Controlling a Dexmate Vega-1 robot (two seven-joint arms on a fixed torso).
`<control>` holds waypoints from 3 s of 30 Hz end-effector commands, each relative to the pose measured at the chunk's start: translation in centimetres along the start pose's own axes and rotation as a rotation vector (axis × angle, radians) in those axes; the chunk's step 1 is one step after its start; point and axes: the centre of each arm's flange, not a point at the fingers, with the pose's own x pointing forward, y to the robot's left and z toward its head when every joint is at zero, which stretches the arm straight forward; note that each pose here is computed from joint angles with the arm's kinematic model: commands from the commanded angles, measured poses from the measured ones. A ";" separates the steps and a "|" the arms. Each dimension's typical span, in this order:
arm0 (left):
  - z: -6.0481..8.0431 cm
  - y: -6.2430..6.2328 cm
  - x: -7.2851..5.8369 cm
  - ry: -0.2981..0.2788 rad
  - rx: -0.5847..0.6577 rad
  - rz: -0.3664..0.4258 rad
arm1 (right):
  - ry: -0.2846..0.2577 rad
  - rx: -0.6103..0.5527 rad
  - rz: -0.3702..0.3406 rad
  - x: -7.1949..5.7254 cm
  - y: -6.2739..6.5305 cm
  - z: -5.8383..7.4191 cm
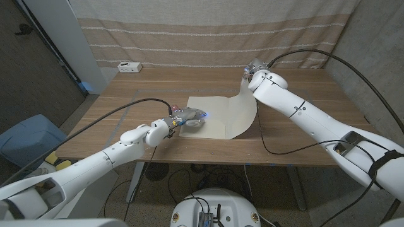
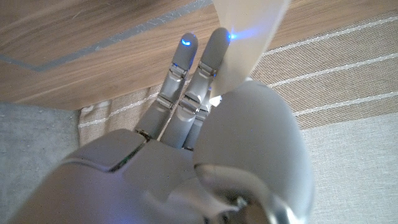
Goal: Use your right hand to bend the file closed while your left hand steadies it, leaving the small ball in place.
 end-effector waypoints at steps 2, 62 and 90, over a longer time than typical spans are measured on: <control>-0.3 -0.3 0.5 0.003 -0.004 -0.019 | 0.067 0.226 0.148 1.2 0.4 -0.6; 0.4 -0.5 0.1 0.009 0.002 -0.025 | -0.017 0.918 0.287 0.0 6.9 -1.3; 0.4 -0.4 0.3 0.014 0.005 -0.026 | -0.185 0.963 0.436 0.1 7.8 -1.0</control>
